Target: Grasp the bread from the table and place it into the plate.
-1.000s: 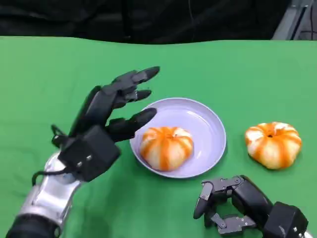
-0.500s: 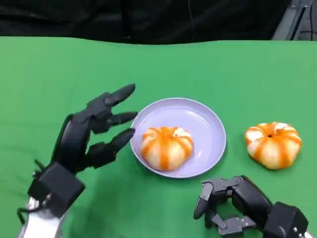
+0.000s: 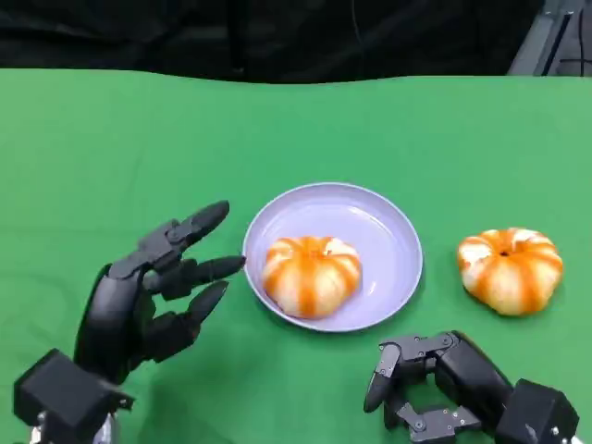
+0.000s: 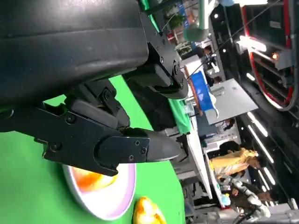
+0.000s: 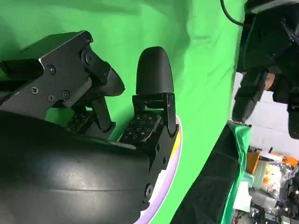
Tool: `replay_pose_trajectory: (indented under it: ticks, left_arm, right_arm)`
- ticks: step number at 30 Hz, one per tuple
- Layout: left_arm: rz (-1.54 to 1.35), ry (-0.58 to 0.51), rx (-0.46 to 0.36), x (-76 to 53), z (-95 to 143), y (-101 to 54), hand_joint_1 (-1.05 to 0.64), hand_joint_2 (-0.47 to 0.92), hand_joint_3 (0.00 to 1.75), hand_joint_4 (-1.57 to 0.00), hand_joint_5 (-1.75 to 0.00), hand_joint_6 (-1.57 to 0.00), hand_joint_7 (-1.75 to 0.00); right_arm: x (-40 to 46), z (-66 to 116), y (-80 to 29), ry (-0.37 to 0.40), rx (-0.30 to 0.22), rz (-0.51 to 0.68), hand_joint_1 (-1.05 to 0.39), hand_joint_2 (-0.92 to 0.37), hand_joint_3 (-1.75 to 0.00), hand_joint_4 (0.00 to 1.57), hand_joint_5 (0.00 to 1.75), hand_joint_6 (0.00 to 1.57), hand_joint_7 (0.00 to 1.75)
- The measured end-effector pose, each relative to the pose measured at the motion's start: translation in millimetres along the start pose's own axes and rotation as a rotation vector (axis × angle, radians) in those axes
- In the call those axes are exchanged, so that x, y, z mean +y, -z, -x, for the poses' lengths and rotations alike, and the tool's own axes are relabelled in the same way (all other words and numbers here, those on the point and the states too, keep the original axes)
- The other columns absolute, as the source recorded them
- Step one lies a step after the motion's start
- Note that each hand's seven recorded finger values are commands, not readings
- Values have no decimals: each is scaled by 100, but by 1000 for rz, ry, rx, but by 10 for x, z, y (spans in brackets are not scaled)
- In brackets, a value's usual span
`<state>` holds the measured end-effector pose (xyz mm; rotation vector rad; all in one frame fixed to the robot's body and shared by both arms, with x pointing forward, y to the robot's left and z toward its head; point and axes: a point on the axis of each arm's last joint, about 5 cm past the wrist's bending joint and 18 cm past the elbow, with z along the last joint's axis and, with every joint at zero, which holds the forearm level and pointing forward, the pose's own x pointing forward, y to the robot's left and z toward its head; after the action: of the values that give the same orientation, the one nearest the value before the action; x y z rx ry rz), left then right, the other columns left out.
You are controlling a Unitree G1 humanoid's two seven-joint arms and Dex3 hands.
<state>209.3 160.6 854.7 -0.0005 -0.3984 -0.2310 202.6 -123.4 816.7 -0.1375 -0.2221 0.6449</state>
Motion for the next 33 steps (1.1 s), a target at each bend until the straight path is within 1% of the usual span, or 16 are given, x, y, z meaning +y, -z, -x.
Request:
replay_pose_trajectory:
  ticks: [5, 10, 14, 16, 21, 23, 26, 29, 33]
  left_arm:
    - [10, 9, 26, 25, 69, 39, -61, 92, 39, -98, -3, -60, -1]
    - [17, 28, 79, 37, 200, 104, -62, 92, 39, -99, -3, -61, -1]
    - [30, 22, 100, 47, 299, 139, -62, 92, 39, -99, -3, -61, -1]
    - [38, 16, 119, 30, 357, 164, -61, 92, 39, -99, -2, -61, -1]
    - [51, 55, 146, -9, 440, 209, -56, 92, 37, -97, -1, -62, -1]
    - [56, 62, 145, -29, 451, 218, -52, 92, 32, -95, -1, -63, -1]
    - [69, 81, 168, -51, 482, 246, -50, 92, 28, -94, 0, -64, -1]
    - [80, 85, 189, -76, 506, 271, -42, 92, 21, -93, 0, -65, -1]
    - [90, 91, 212, -113, 530, 297, -18, 90, 9, -93, 0, -68, -1]
  right_arm:
    - [-2, 0, 0, 0, 0, 0, 14, -54, -112, 100, 138, 99, 106]
    - [-19, 7, -10, 2, -7, 9, 15, -56, -111, 100, 139, 99, 105]
    - [-30, 6, -18, 4, -13, 12, 16, -57, -109, 100, 139, 99, 105]
    - [-35, 15, -16, 5, -12, 11, 16, -57, -109, 100, 138, 99, 105]
    - [-38, 22, -20, 9, -18, 9, 17, -56, -109, 100, 139, 99, 106]
    - [-39, 24, -20, 9, -18, 9, 16, -57, -109, 99, 139, 99, 106]
    - [-45, 28, -19, 9, -16, 11, 16, -57, -109, 99, 139, 99, 106]
    - [-46, 28, -19, 10, -16, 12, 15, -56, -109, 99, 139, 99, 106]
    - [-46, 28, -20, 11, -17, 12, 15, -56, -109, 99, 139, 98, 107]
